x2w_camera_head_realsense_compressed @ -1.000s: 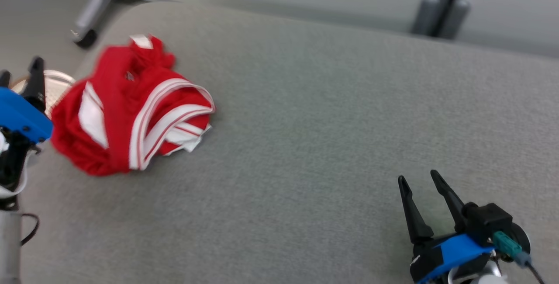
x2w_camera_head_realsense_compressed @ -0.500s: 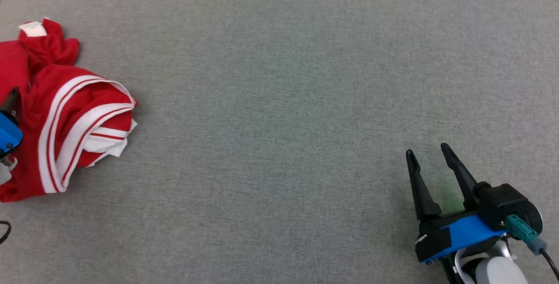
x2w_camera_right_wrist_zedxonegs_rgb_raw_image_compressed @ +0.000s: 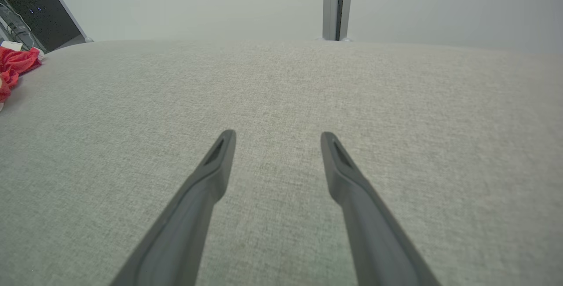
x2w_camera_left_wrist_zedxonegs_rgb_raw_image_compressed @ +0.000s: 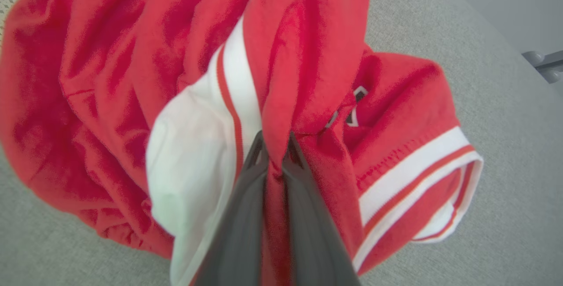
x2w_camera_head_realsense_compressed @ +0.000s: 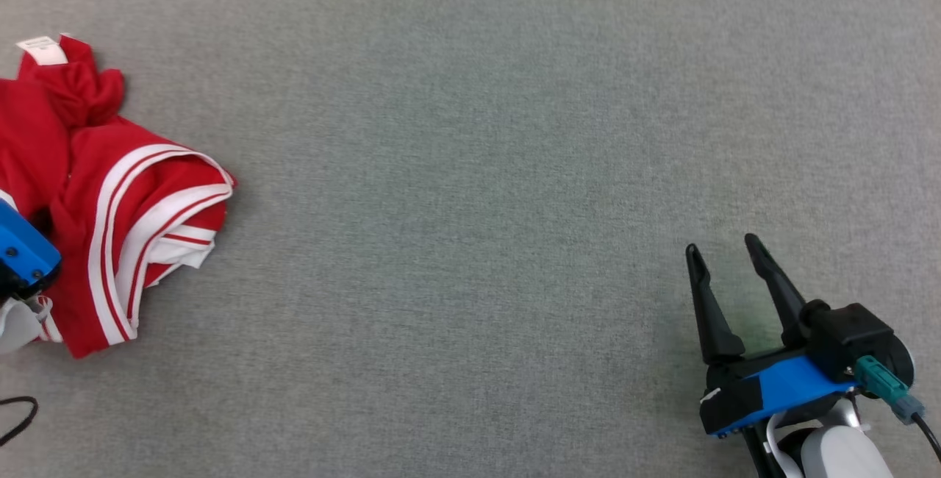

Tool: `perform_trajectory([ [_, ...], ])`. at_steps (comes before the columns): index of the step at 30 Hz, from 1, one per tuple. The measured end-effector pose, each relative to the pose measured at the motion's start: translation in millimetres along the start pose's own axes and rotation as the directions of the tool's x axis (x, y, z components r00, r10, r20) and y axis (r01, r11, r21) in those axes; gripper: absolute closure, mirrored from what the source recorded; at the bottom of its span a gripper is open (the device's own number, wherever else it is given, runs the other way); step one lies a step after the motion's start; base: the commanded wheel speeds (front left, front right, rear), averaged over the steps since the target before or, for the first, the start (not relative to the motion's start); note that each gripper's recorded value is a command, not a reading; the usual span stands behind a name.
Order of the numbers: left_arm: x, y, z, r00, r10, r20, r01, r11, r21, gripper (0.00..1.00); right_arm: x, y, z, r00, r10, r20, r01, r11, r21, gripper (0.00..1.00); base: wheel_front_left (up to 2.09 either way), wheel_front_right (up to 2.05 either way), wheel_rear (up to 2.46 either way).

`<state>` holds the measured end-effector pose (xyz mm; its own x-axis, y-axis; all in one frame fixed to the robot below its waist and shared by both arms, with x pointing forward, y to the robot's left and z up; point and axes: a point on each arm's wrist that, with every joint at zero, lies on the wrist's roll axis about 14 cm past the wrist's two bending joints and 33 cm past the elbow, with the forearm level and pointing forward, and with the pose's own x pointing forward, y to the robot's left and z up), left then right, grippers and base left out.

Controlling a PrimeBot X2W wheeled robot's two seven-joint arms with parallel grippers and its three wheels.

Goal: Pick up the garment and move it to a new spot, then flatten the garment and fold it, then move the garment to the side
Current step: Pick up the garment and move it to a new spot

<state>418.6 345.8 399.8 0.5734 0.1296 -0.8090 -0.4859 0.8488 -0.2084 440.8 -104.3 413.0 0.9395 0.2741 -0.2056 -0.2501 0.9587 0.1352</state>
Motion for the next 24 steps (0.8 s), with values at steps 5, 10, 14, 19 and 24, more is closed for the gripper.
perform_trajectory([
  [5,-39,-10,44,0.984,-0.068,0.166,0.059,0.996,0.06,1.0,-2,15,14,0.998,0.038,0.041,-0.038,0.999,0.013,0.0,0.0,0.0,0.0],
  [10,-89,-29,89,0.935,-0.149,0.322,0.102,0.982,0.159,1.0,-10,29,29,0.994,0.065,0.09,-0.068,0.997,0.034,0.0,0.0,0.0,0.0],
  [14,-133,-59,117,0.873,-0.244,0.422,0.144,0.956,0.256,1.0,-23,32,37,0.99,0.063,0.125,-0.071,0.996,0.054,0.0,0.0,0.0,0.0],
  [19,-185,-117,137,0.768,-0.412,0.491,0.227,0.891,0.393,1.0,-44,27,42,0.988,0.033,0.15,-0.045,0.996,0.078,0.0,0.0,0.0,0.0],
  [24,-234,-194,137,0.632,-0.604,0.485,0.342,0.779,0.525,1.0,-66,10,47,0.983,-0.029,0.181,0.013,0.996,0.086,0.0,0.0,0.0,0.0],
])
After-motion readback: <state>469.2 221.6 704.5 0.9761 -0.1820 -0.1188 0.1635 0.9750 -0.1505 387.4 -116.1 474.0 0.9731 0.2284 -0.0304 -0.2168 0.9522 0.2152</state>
